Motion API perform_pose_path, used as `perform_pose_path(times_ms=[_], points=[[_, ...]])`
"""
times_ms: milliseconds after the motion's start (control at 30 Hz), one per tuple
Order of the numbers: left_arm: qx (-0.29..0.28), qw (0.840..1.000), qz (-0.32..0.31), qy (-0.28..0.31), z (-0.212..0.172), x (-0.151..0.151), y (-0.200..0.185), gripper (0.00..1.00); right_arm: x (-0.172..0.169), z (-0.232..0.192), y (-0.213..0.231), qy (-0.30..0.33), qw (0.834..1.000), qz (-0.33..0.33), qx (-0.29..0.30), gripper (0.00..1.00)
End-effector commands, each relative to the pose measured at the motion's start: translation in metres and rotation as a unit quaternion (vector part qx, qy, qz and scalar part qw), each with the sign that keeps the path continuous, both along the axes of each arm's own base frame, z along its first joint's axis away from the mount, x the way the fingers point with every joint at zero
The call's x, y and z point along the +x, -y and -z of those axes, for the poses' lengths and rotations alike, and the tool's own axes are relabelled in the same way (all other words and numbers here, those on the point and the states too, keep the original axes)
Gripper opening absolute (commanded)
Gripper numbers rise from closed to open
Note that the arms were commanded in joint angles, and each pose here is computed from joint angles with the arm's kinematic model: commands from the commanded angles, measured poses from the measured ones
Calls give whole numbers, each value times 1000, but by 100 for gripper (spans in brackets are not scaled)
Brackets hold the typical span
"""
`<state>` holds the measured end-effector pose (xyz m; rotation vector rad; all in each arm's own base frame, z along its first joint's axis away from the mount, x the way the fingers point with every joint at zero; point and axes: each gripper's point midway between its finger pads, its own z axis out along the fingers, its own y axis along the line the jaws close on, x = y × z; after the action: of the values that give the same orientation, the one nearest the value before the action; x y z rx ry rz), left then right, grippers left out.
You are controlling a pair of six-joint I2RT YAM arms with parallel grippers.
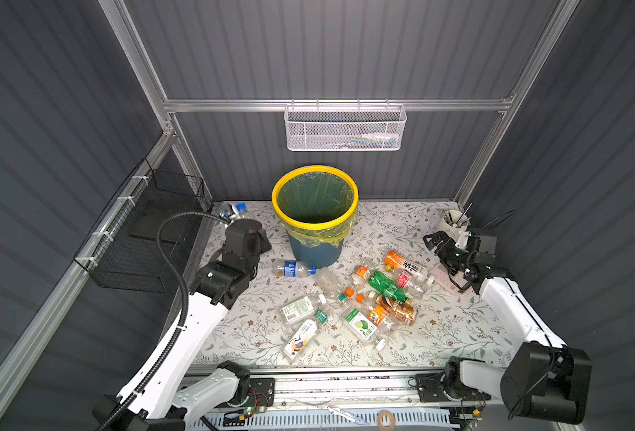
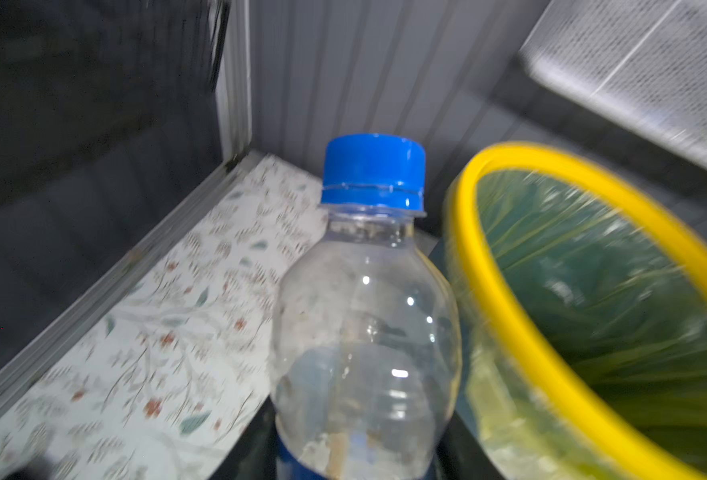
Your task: Throw the plastic bottles in the bin
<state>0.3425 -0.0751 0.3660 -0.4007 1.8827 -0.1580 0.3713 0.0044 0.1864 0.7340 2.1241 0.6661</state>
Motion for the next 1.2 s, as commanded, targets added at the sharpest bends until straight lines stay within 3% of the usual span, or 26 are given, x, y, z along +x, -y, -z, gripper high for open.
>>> perform_pose_path(times_ms=[0, 100, 133, 233, 267, 500, 733, 900, 1167], points=[[21, 994, 95, 57, -58, 41, 48, 49, -4, -7, 1, 9, 1000, -5, -17, 99], [22, 983, 182, 2, -60, 71, 95, 55, -6, -7, 2, 4, 1000, -10, -28, 99], [25, 981, 193, -21, -55, 79, 105, 61, -8, -7, 3, 0, 999, -11, -32, 99], [16, 980, 197, -15, -61, 84, 110, 94, -13, -5, 7, -7, 999, -6, -47, 99], [10, 981, 193, 1, -65, 82, 108, 99, -15, -4, 9, -9, 999, -2, -49, 99], [-17, 983, 172, 54, -58, 54, 88, 100, -19, 10, 12, -35, 999, 25, -32, 99], [8, 997, 45, 59, -14, 10, 18, 99, -20, 21, 14, -55, 998, 35, -28, 99], [42, 998, 40, -18, 34, -5, 8, 100, -22, 29, 11, -69, 997, 29, -21, 99], [60, 983, 116, -126, 109, -32, 23, 100, -23, 35, 8, -72, 997, 30, -17, 99]])
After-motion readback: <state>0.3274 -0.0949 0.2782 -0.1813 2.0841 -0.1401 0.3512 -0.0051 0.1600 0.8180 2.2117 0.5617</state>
